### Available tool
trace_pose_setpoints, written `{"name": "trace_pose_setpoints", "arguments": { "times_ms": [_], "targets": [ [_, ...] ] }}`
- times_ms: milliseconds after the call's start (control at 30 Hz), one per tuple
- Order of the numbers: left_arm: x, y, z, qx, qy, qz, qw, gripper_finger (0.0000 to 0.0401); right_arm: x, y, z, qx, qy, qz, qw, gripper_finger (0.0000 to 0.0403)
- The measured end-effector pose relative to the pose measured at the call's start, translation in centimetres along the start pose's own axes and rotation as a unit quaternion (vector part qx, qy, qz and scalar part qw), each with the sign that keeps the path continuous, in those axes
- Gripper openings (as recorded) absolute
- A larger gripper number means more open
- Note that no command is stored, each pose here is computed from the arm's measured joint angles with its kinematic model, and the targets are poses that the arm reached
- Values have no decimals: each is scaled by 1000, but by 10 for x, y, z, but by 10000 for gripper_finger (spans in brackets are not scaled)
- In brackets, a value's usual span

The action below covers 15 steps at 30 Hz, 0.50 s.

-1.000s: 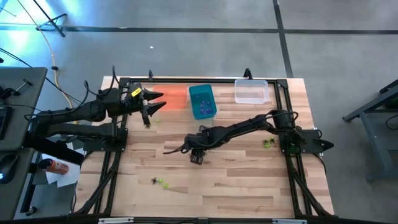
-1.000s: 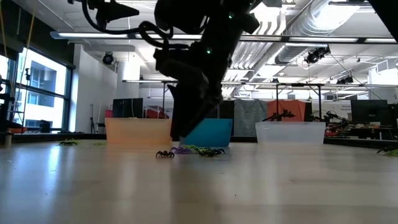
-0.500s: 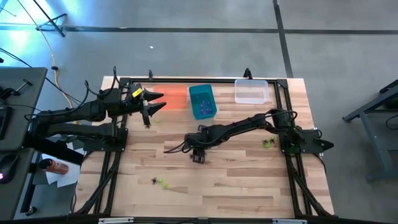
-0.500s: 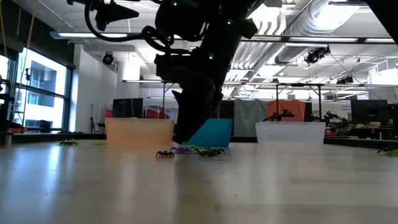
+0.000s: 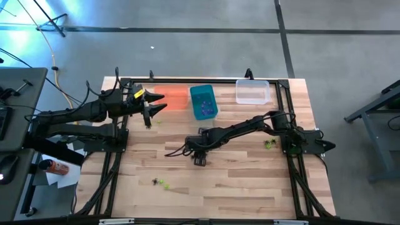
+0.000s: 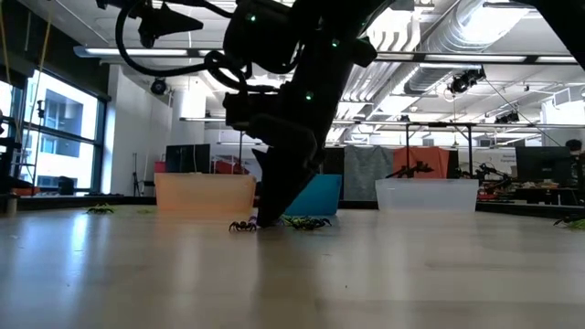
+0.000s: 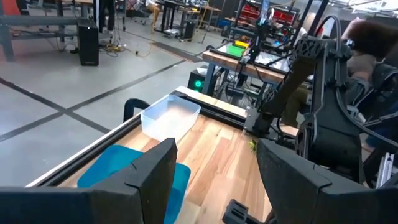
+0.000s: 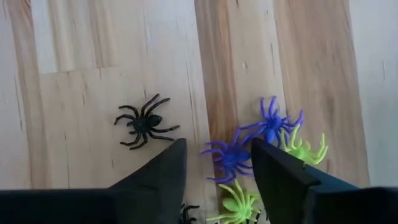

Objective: Sort Halloween decoration
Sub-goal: Put the purple spider toy into the blue bin

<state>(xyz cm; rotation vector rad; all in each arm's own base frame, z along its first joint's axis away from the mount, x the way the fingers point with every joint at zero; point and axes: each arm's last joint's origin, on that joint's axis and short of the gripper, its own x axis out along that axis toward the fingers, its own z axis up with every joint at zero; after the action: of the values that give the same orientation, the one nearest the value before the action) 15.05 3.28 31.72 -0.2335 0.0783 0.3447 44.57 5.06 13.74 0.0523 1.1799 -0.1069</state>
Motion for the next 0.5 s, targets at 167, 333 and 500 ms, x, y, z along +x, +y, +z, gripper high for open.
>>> {"name": "trace_pose_setpoints", "arguments": {
  "times_ms": [167,333,500],
  "targets": [
    [0,0,0,0,0,0,1000,211,0,0,0,0,0,-3,1000,67],
    [0,0,0,0,-1,0,1000,211,-4,-1,3,-5,-7,-4,1000,14],
    [0,0,0,0,0,0,1000,211,-25,0,15,-34,-34,5,999,8]
  ]
}}
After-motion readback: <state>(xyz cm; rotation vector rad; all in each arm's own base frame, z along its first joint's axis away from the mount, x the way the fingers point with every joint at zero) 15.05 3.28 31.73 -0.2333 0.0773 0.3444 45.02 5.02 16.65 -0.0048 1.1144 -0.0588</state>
